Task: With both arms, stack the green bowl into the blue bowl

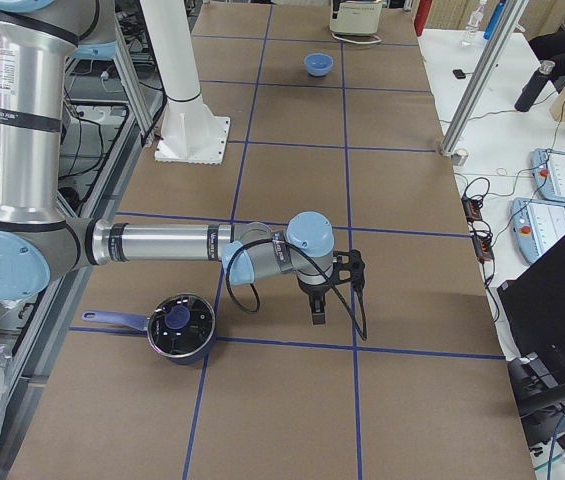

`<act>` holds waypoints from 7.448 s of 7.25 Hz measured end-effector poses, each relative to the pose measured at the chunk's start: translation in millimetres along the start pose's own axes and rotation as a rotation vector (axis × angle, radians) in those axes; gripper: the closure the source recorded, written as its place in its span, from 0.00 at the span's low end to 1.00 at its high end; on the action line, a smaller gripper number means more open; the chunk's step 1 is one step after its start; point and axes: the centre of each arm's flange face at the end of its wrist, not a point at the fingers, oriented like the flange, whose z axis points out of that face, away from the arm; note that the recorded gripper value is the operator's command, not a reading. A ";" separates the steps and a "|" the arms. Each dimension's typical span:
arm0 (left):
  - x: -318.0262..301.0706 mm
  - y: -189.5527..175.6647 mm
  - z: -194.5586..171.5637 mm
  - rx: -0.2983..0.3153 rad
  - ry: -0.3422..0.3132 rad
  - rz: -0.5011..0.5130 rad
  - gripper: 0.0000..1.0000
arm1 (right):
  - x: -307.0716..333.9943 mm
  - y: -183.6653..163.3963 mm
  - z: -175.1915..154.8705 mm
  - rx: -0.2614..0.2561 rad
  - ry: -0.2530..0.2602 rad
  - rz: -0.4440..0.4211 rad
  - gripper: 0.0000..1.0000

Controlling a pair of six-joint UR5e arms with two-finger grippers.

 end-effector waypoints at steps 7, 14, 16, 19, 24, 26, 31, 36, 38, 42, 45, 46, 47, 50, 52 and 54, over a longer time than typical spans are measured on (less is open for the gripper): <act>54.2 26.5 94.2 -0.015 0.086 0.031 0.01 | -12.8 -19.4 -0.2 0.010 -0.003 -0.032 0.00; 56.1 44.3 124.9 -0.051 0.101 -0.005 0.29 | -11.9 -23.0 11.6 -0.010 0.001 -0.028 0.00; 59.2 48.6 131.1 -0.064 0.100 0.002 0.29 | -12.8 -22.9 13.0 -0.013 0.001 -0.028 0.00; 63.9 51.4 136.0 -0.075 0.100 0.010 0.72 | -11.9 -22.5 16.1 -0.019 0.003 -0.025 0.00; 66.9 52.8 137.9 -0.079 0.101 0.016 0.87 | -10.9 -24.1 18.5 -0.022 0.004 -0.024 0.00; 68.3 52.6 136.5 -0.077 0.103 0.018 0.87 | -10.9 -24.4 18.6 -0.022 0.004 -0.024 0.00; 133.8 48.6 87.1 -0.095 0.232 -0.121 0.88 | -11.2 -24.5 18.7 -0.022 0.003 -0.029 0.00; 355.7 5.2 54.0 -0.119 0.242 -0.299 0.88 | -25.3 -35.4 19.2 -0.021 -0.010 -0.052 0.00; 430.5 12.5 68.3 -0.105 0.205 -0.304 0.88 | -39.9 -42.1 23.7 -0.027 -0.022 -0.076 0.00; 549.6 19.6 102.3 -0.088 0.173 -0.324 0.88 | -54.8 -40.3 38.0 -0.055 -0.033 -0.103 0.00; 578.1 29.2 121.4 -0.087 0.181 -0.296 0.84 | -66.4 -38.7 47.6 -0.070 -0.039 -0.132 0.00; 578.8 29.5 126.0 -0.083 0.185 -0.290 0.79 | -75.6 -38.0 51.8 -0.066 -0.050 -0.163 0.00; 578.4 29.5 128.4 -0.081 0.187 -0.287 0.70 | -83.0 -37.4 54.1 -0.059 -0.065 -0.188 0.00; 577.4 30.1 129.4 -0.080 0.188 -0.283 0.24 | -93.6 -35.3 56.6 -0.063 -0.103 -0.210 0.00; 574.6 26.9 121.9 -0.070 0.195 -0.284 0.25 | -102.5 -33.2 62.8 -0.077 -0.112 -0.222 0.00; 551.7 -0.7 102.1 -0.030 0.200 -0.275 0.26 | -120.2 -27.0 71.8 -0.085 -0.153 -0.255 0.00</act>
